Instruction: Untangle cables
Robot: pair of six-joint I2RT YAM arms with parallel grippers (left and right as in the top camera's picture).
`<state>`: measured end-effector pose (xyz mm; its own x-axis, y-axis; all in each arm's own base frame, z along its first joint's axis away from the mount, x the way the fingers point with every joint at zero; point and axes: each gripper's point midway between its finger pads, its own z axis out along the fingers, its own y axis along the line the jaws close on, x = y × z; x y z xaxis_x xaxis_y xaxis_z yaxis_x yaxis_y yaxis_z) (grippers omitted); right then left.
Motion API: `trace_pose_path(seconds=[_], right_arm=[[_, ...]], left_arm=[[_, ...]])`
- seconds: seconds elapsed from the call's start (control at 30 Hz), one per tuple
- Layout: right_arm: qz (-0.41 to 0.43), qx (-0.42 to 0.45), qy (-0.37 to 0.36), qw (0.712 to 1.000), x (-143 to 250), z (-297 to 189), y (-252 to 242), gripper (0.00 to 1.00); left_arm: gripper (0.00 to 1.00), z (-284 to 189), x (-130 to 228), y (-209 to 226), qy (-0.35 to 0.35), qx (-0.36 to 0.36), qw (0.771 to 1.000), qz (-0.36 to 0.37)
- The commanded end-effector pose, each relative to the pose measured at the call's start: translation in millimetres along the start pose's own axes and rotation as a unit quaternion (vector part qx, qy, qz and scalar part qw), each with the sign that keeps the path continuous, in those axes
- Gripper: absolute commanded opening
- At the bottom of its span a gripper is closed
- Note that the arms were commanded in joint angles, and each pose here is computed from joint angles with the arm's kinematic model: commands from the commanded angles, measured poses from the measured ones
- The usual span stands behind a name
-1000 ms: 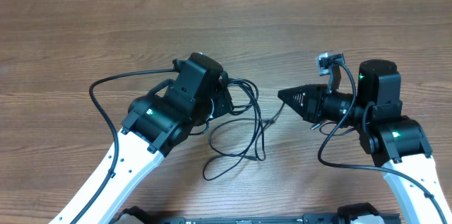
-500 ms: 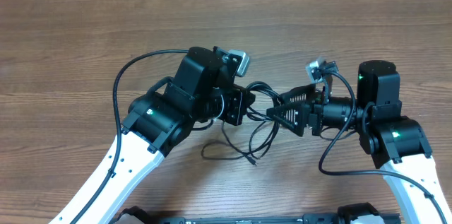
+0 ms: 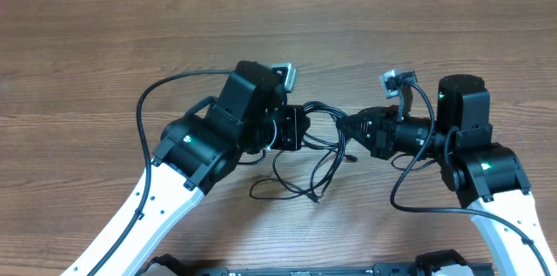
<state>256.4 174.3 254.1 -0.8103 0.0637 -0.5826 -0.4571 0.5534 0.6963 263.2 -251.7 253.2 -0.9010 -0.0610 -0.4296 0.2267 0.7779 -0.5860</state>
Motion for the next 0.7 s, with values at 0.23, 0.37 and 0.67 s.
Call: trace_pose_path(seconds=[0.23,0.37,0.67], right_arm=[[0.080,0.125,-0.036,0.988,-6,-12,-42,0.12],[-0.058,-0.002,0.010,0.998,6,-7,2,0.70],[-0.099,-0.071,0.021,0.992,12,-8,25,0.96]], left_arm=[[0.04,-12,-7,50,-0.051,-0.125,0.985,-0.106],[0.04,-9,-6,39,-0.027,-0.102,0.994,0.021],[0.04,-8,17,-27,0.034,0.089,0.974,0.205]])
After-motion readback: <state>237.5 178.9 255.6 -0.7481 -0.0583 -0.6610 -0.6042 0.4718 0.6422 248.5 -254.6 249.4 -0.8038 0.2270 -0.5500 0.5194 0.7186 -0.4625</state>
